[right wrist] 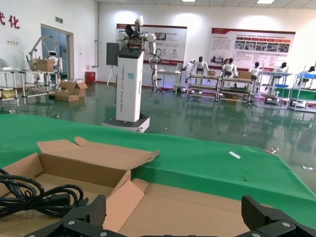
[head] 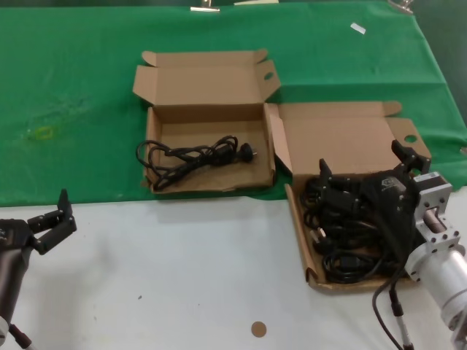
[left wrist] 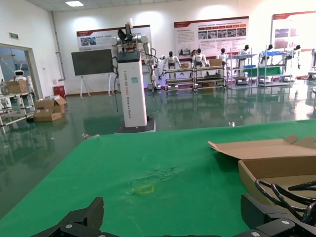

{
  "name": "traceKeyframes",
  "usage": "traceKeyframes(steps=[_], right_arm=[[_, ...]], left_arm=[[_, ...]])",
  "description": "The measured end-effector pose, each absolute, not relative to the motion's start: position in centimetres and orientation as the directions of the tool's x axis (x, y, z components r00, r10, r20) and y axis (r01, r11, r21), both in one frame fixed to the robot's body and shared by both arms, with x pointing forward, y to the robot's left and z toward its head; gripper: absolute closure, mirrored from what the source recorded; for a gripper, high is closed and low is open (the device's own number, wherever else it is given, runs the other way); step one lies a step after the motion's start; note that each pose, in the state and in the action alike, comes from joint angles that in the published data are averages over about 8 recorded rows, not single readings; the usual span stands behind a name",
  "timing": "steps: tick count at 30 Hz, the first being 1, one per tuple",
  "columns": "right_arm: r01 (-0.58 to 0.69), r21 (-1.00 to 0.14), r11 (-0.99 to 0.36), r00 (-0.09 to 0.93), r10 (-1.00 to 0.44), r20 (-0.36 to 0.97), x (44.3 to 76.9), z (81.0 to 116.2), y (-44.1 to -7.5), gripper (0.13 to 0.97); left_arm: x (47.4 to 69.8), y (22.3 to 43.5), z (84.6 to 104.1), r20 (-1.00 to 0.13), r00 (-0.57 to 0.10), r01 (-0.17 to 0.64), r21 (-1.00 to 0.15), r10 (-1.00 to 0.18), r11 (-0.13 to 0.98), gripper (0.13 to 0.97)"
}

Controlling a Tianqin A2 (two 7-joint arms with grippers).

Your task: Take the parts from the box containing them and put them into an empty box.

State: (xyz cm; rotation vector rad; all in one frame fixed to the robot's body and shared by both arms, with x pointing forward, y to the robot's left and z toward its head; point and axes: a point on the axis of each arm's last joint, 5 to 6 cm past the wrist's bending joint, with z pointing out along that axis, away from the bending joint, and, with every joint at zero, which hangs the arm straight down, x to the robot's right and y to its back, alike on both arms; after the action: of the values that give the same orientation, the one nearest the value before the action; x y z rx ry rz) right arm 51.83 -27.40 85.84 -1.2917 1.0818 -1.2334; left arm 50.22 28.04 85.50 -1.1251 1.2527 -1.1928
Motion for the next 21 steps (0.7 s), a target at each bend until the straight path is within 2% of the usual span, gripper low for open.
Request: traceKeyframes(steps=[21], right_arm=[[0.034, -0.995, -0.093, 0.077, -0.992, 0.096, 51.83, 85.84, -27.40, 0.130]], left_arm=[[50.22, 28.04, 85.50, -0.071, -0.035, 0.022, -0.997, -0.997, 0.070, 0.132]])
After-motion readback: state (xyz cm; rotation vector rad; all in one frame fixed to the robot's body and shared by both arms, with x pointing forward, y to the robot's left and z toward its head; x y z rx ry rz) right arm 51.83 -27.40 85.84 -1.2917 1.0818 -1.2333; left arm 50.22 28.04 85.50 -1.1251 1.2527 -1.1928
